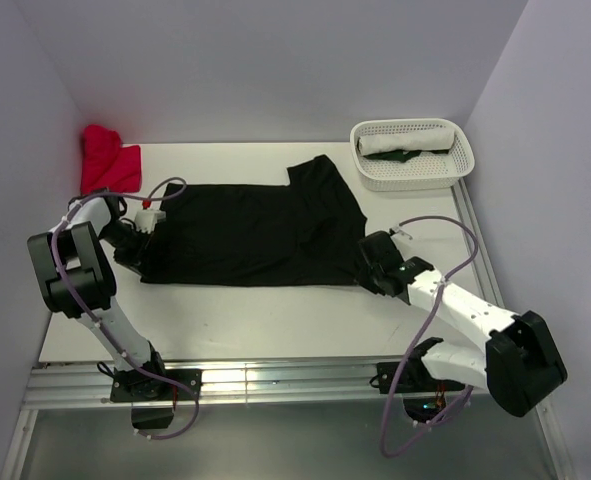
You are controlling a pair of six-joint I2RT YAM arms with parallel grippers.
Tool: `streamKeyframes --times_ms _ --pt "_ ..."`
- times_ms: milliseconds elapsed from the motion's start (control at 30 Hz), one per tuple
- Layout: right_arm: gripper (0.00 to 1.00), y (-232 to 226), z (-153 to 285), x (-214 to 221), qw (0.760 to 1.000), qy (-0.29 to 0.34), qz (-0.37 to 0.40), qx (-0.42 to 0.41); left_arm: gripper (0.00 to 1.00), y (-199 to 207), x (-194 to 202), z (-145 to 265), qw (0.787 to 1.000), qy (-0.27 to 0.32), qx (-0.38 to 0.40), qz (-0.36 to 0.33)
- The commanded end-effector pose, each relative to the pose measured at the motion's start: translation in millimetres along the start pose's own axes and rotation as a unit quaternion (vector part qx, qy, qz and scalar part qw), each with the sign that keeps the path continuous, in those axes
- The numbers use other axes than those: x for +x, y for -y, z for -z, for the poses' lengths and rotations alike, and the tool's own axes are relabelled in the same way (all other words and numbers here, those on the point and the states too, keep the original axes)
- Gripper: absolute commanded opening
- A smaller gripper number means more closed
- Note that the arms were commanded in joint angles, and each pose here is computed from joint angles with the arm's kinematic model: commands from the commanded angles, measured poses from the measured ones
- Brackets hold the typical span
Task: Roll the t-shirts
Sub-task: Fold the tshirt
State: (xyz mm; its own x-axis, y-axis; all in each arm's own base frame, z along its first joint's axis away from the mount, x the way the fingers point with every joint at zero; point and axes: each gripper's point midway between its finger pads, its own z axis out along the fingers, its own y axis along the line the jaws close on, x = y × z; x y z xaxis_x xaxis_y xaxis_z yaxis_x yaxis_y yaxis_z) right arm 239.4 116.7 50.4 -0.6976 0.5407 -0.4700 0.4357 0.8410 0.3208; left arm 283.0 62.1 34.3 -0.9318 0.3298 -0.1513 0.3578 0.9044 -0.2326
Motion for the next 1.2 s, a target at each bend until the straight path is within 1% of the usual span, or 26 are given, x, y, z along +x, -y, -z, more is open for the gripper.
streamKeyframes --times_ms 0,233,367,433,467,500,533,567,600,633,667,700,767,833,867,900,933,967,1000,1033,1067,1100,1133,1167 --pt "0.0 17 13 18 1.0 -0.006 -0.007 0.025 0.0 2 18 13 0.999 -0.013 -0.017 -0.033" --pt "0.0 24 33 41 0.999 -0.015 -0.018 0.024 0.0 9 39 16 0.998 -0.03 -0.016 -0.046" --pt "0.01 19 38 52 1.0 -0.023 -0.02 0.004 0.0 13 47 10 0.998 -0.04 -0.008 -0.049" --pt "0.15 19 37 55 1.0 -0.024 -0.017 0.004 0.02 13 48 9 0.998 -0.042 -0.004 -0.047" --pt "0.22 19 36 55 1.0 -0.025 -0.015 0.006 0.11 15 46 11 0.998 -0.04 0.002 -0.046" --pt "0.37 17 37 55 1.0 -0.024 -0.012 0.002 0.17 15 45 13 0.998 -0.038 0.003 -0.046" --pt "0.43 18 38 53 1.0 -0.018 -0.012 0.004 0.23 14 39 20 0.998 -0.027 -0.002 -0.049" --pt "0.53 16 40 50 1.0 -0.013 -0.013 0.002 0.39 13 36 24 0.998 -0.022 -0.002 -0.052" --pt "0.58 13 43 45 1.0 -0.008 -0.014 -0.002 0.47 13 33 29 0.998 -0.018 -0.004 -0.053" --pt "0.66 15 46 41 1.0 0.001 -0.011 0.004 0.57 9 26 37 0.998 -0.007 -0.014 -0.057" --pt "0.66 15 48 37 1.0 0.006 -0.008 0.006 0.6 8 23 41 0.998 -0.005 -0.017 -0.059" --pt "0.69 8 54 30 1.0 0.014 -0.007 -0.003 0.62 7 21 46 0.998 -0.006 -0.019 -0.061" --pt "0.71 2 58 20 1.0 0.025 -0.002 -0.005 0.66 -1 8 59 0.997 0.009 -0.034 -0.065" --pt "0.73 -15 63 5 0.999 0.04 0.01 -0.028 0.66 -10 -8 73 0.996 0.028 -0.05 -0.067" --pt "0.73 -16 58 -7 0.999 0.046 0.004 -0.024 0.67 -13 -14 76 0.996 0.037 -0.054 -0.06" --pt "0.73 -26 60 -15 0.998 0.044 0.024 -0.043 0.67 -15 -23 80 0.995 0.051 -0.055 -0.058" --pt "0.73 -45 60 -30 0.995 0.056 0.016 -0.078 0.67 -22 -41 87 0.994 0.068 -0.059 -0.058" --pt "0.72 -44 50 -51 0.995 0.065 -0.002 -0.072 0.67 -24 -52 91 0.994 0.081 -0.058 -0.048" --pt "0.72 -59 53 -67 0.992 0.069 0.014 -0.102 0.66 -27 -64 93 0.993 0.093 -0.055 -0.047" --pt "0.72 -71 39 -82 0.991 0.076 0.015 -0.107 0.65 -34 -89 97 0.991 0.117 -0.054 -0.04" --pt "0.71 -70 32 -104 0.991 0.089 0.008 -0.099 0.65 -35 -102 97 0.99 0.128 -0.048 -0.041" --pt "0.71 -91 39 -132 0.986 0.115 0.026 -0.117 0.65 -36 -115 98 0.988 0.14 -0.044 -0.044" --pt "0.71 -93 15 -135 0.99 0.099 0.037 -0.093 0.65 -37 -139 98 0.984 0.162 -0.038 -0.055" --pt "0.7 -100 7 -146 0.99 0.101 0.044 -0.089 0.65 -42 -157 99 0.98 0.186 -0.046 -0.051"
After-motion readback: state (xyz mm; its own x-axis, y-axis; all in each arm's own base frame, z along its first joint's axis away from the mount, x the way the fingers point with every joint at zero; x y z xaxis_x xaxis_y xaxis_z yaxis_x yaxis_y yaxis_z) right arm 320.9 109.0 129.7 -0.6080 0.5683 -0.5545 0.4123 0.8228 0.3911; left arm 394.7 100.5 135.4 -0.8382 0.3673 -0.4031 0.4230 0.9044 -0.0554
